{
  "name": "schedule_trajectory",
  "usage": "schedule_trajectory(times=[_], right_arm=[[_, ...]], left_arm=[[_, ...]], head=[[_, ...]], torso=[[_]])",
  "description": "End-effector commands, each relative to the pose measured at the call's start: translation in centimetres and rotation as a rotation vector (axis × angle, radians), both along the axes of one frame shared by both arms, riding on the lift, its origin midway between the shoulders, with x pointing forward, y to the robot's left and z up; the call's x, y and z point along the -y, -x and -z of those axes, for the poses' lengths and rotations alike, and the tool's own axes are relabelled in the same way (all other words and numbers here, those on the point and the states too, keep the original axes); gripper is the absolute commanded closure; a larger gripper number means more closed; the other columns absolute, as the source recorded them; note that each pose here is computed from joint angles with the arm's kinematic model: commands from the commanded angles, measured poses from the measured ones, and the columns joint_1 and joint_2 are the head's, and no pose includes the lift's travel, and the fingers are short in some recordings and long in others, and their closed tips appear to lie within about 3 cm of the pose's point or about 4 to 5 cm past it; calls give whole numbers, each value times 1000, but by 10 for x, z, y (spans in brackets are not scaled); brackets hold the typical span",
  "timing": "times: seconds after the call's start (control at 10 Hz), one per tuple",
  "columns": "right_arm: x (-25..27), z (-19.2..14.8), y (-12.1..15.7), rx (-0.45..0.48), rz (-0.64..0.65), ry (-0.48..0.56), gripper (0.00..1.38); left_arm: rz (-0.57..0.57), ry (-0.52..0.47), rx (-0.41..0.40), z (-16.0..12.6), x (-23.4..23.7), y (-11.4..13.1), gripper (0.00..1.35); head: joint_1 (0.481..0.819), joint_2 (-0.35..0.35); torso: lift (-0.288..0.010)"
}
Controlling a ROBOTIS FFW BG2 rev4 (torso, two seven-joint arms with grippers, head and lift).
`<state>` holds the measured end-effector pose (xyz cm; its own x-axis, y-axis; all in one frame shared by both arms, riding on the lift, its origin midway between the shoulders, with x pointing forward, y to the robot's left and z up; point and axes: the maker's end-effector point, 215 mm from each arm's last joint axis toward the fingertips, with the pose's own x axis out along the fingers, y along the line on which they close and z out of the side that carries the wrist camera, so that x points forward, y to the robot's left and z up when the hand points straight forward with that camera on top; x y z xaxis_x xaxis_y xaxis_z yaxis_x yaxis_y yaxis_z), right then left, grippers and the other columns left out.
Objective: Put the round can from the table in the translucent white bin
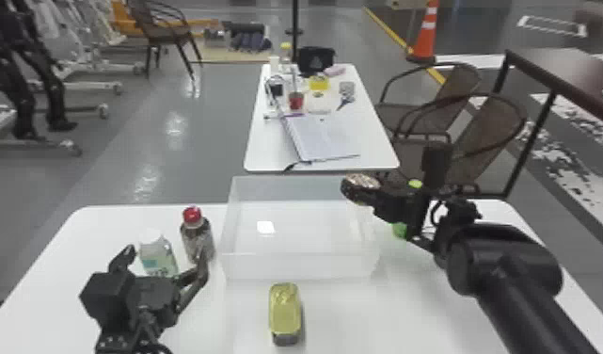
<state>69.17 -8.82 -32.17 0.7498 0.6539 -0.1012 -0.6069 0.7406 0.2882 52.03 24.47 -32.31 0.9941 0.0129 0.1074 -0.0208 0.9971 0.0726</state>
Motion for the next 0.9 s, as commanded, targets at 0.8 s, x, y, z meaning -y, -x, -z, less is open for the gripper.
schedule_trajectory(times=[0.8], right_arm=[[-45, 76, 25, -146, -85, 30, 826]], left_arm=[[9, 15, 7, -1, 1, -3, 101]], head=[[549, 0]], torso=[[-100]])
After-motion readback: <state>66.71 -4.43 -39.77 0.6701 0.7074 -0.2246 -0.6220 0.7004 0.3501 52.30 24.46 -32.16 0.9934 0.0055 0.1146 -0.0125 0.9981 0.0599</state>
